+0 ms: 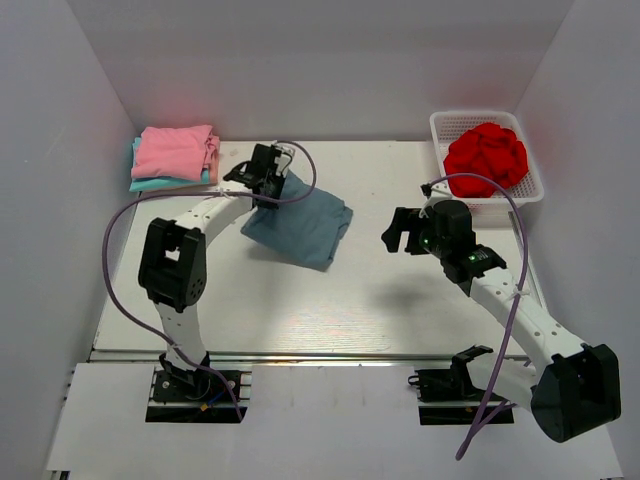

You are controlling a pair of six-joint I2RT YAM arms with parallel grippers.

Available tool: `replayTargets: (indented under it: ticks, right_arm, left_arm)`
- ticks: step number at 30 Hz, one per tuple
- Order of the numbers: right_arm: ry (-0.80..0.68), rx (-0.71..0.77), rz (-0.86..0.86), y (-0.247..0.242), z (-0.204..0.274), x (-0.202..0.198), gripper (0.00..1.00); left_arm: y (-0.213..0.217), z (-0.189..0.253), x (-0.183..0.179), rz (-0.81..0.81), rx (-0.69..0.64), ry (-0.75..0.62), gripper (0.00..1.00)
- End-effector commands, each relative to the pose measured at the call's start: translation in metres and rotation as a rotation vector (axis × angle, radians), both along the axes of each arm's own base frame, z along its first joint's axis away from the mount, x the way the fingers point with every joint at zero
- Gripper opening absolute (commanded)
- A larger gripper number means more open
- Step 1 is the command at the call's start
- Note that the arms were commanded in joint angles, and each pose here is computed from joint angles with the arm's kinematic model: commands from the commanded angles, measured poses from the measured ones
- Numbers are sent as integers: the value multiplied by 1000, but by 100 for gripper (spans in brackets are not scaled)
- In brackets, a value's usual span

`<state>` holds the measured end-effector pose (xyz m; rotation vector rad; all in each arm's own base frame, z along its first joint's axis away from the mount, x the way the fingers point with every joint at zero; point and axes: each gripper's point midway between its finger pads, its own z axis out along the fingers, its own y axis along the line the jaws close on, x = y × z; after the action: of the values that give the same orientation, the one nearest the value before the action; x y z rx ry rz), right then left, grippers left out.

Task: Fold and stack the t-shirts
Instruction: Put the neatly folded tshirt into the corner of the board with the left arm

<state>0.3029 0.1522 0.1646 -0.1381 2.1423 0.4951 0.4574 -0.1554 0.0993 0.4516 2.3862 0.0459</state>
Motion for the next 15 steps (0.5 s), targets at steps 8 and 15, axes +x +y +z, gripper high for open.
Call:
replayTargets:
  ticks: [8,15]
  right_arm:
    - [-46,-26,-48,-4,22,21,90]
    - [-8,-20,-44,4,20,32,90]
  left_arm:
    - [83,187,51,126,294,-409,0]
    - [138,236,95,171,380,-510,0]
